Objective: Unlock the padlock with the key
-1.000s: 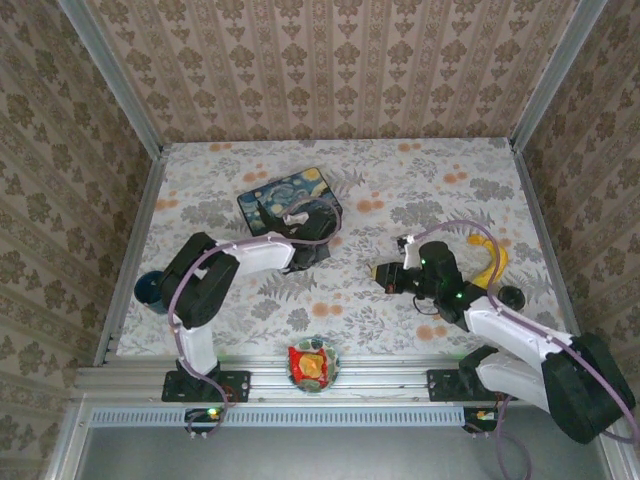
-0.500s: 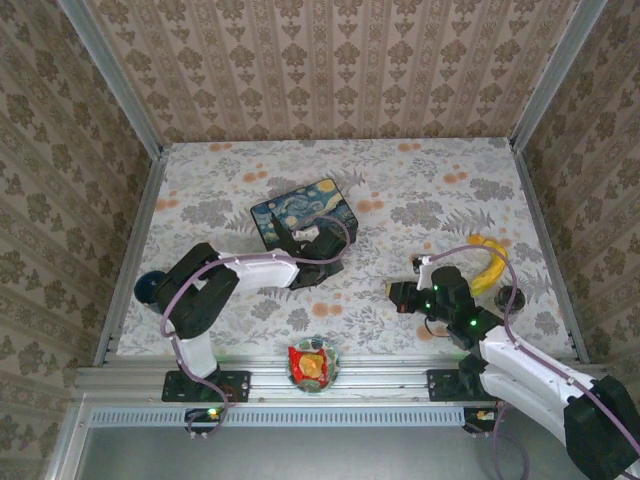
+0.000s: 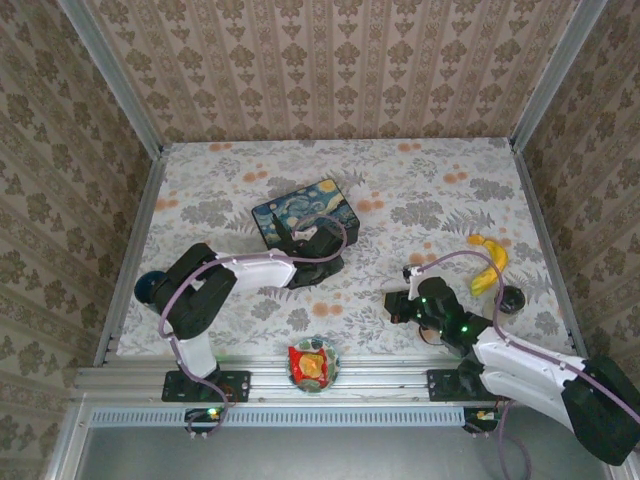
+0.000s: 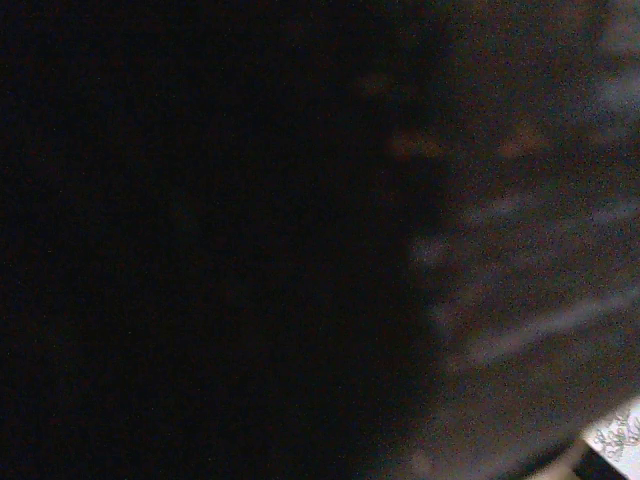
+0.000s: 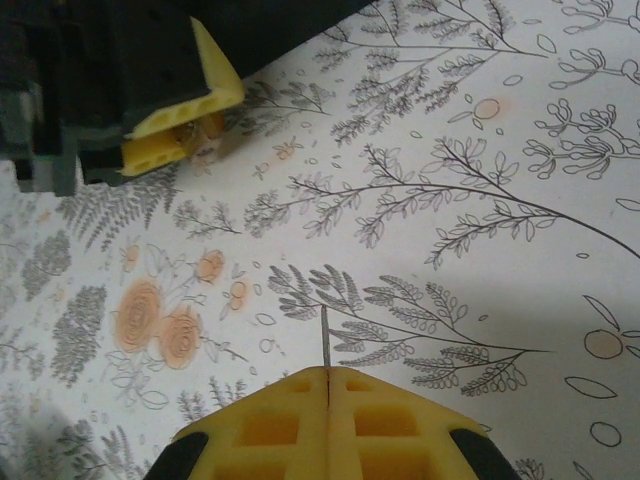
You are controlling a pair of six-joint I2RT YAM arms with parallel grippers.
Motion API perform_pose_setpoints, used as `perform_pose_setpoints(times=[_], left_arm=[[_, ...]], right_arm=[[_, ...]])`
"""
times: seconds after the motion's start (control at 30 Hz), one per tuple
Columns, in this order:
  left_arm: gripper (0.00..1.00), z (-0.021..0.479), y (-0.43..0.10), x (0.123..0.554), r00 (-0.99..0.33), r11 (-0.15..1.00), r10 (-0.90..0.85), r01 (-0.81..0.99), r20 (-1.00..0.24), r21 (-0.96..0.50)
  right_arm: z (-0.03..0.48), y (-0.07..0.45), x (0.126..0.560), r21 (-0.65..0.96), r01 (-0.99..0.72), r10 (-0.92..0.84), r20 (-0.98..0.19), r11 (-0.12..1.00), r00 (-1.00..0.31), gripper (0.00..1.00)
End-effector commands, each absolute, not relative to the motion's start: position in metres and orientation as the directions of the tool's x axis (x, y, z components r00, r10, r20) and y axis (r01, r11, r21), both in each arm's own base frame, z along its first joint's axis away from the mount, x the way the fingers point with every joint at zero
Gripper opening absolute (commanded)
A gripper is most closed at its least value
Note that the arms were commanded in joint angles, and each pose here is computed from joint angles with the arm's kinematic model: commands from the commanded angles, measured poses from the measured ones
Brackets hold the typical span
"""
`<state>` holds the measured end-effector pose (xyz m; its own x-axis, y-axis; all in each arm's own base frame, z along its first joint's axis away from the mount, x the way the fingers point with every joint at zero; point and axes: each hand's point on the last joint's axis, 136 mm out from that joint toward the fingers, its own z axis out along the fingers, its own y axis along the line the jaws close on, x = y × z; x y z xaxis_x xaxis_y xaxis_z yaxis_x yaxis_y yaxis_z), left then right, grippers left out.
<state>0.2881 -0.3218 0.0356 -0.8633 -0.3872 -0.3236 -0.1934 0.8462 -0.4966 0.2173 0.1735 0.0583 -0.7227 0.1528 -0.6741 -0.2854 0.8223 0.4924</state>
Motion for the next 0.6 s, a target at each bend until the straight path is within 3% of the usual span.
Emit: perform_pose_setpoints(times=[0.0,0.57], left_arm=[[0.00,0.045,-0.336,0.288,-0.869,0.772,-0.433,-0.220,-0.241,-0.596],[0.00,0.047,-0.345,0.289,-0.877,0.725,-0.447,-0.237,-0.179,-0.646]], right_arm=[[0.066,0.176,0.227,0.468,-0.324,0.154,-0.731,0.822,-0.664,0.00],[0.075,0.232,0.256,0.535,-0.444,0.135,-0.734,0.719,-0.666,0.00]])
